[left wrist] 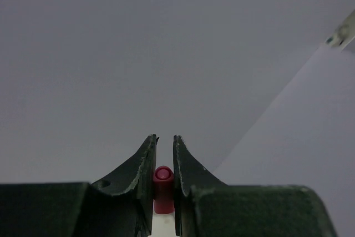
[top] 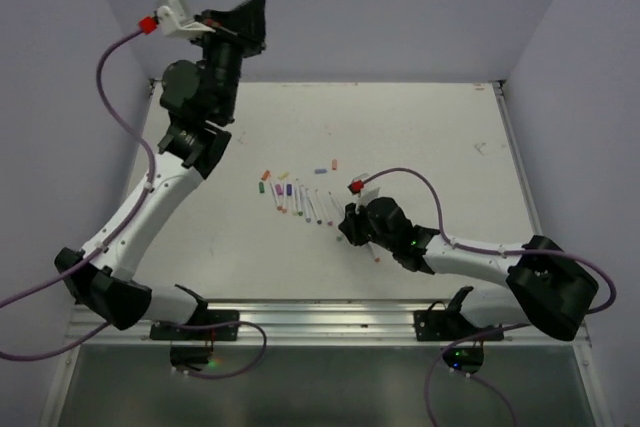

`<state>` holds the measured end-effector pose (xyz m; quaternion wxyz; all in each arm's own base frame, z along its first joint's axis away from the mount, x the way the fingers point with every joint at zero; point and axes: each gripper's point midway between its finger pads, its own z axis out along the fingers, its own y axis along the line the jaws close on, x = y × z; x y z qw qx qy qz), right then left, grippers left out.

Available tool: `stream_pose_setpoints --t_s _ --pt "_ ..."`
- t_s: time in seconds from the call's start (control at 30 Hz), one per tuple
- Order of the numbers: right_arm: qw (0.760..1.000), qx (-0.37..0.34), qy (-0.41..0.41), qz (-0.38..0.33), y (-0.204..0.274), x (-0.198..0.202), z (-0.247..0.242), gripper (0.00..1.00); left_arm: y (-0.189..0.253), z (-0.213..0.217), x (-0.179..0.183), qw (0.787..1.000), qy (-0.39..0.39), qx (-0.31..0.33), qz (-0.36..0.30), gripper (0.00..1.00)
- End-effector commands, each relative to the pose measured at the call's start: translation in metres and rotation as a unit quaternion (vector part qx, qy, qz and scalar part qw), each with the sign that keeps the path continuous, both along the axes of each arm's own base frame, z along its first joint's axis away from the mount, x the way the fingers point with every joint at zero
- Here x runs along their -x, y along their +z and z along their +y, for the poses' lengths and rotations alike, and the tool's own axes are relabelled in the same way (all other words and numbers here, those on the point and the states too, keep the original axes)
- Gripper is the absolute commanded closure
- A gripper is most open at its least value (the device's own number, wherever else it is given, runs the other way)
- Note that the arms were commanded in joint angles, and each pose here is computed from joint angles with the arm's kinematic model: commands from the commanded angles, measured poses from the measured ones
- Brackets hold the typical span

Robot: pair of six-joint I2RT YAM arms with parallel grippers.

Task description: Open the pen caps

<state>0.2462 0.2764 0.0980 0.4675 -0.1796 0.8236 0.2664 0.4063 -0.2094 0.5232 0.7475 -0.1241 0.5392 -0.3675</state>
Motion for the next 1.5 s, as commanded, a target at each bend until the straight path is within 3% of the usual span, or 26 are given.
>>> stream_pose_setpoints --t_s 0.0,0.13,0.27,0.5,0.63,0.87,1.13,1.47 --pt "0.998 0.050 0.012 0.040 -0.027 0.017 -0.013 1.00 0.101 0.054 0.047 0.984 0.059 0.102 -0.132 1.00" --pt "0.999 0.041 0.012 0.026 -0.013 0.014 -0.011 1.00 0.102 0.059 0.050 0.986 0.063 0.090 -0.128 1.00" --pt "0.999 0.030 -0.008 0.011 0.008 0.007 -0.013 1.00 0.065 0.058 0.046 0.994 0.067 0.042 -0.082 1.00" --pt "0.996 0.052 -0.072 0.016 0.023 -0.024 -0.011 1.00 -0.085 0.047 0.043 0.995 0.026 -0.054 0.073 1.00" --pt "0.991 0.081 -0.088 0.058 -0.003 -0.043 -0.004 1.00 -0.185 0.035 0.052 0.980 -0.019 -0.105 0.165 1.00" --pt "0.984 0.101 -0.098 0.105 -0.040 -0.055 0.006 0.94 -0.281 0.033 0.072 0.953 -0.052 -0.150 0.258 1.00" --pt "0.983 0.105 -0.090 0.122 -0.057 -0.053 0.011 0.76 -0.331 0.023 0.073 0.936 -0.080 -0.160 0.303 1.00" --pt "0.982 0.101 -0.080 0.135 -0.067 -0.052 0.019 0.67 -0.366 0.011 0.062 0.919 -0.096 -0.166 0.346 1.00"
